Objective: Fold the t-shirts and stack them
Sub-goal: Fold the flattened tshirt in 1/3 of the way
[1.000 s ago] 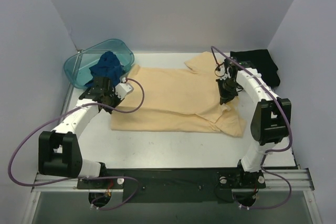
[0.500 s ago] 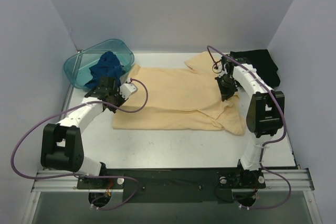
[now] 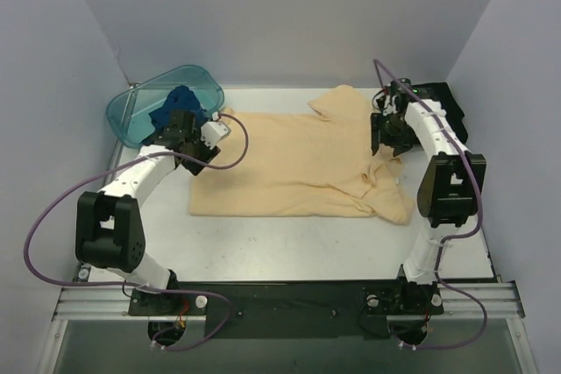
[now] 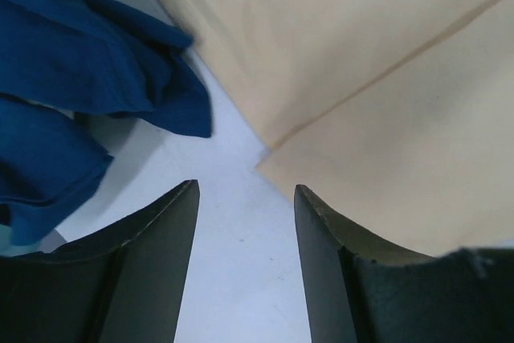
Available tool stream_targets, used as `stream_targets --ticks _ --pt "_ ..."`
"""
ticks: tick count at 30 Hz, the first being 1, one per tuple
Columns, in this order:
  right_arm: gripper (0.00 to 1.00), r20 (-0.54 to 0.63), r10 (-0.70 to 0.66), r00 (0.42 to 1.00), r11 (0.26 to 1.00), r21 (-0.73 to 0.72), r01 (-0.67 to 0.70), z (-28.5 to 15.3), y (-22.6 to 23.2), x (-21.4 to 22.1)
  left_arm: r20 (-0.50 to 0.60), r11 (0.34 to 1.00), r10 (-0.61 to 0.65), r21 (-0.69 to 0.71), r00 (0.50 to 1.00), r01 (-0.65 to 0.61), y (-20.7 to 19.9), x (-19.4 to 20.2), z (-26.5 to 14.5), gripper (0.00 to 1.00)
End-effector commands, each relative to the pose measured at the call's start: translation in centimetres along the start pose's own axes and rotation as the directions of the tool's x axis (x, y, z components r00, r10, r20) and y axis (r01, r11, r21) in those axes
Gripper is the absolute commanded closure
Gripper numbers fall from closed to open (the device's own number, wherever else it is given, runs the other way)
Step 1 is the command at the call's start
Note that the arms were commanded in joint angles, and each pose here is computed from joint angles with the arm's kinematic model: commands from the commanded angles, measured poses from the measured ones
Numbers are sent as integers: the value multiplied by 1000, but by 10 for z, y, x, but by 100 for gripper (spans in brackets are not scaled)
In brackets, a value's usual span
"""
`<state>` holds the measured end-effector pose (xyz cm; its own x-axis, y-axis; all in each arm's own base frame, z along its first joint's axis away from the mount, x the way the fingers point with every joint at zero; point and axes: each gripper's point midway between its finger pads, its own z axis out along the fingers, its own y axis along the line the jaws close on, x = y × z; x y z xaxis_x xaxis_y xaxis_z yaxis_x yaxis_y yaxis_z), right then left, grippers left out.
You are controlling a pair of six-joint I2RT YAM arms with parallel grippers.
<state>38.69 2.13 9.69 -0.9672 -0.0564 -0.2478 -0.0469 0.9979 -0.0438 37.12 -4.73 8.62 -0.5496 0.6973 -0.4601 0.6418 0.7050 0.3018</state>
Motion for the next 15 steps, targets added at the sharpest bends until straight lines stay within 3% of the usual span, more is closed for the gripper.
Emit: stream_targets --ticks 1,4,8,10,15 --pt "44 54 384 922 923 -53 -381 -41 -46 7 111 1000 27 4 993 -28 14 -41 -46 39" --pt "44 40 538 842 837 -151 -527 -55 -51 39 174 969 176 144 969 -201 -24 -34 -70 40" --pt "47 -62 667 743 735 -115 -669 -29 -62 115 157 854 363 337 918 -396 -90 33 -70 43" --pt "46 -77 694 716 713 -72 -698 -18 -68 137 157 814 420 369 894 -448 -106 55 -65 41" --pt "47 -123 785 607 599 -96 -795 7 -71 159 164 816 473 287 865 -501 -103 63 -33 34"
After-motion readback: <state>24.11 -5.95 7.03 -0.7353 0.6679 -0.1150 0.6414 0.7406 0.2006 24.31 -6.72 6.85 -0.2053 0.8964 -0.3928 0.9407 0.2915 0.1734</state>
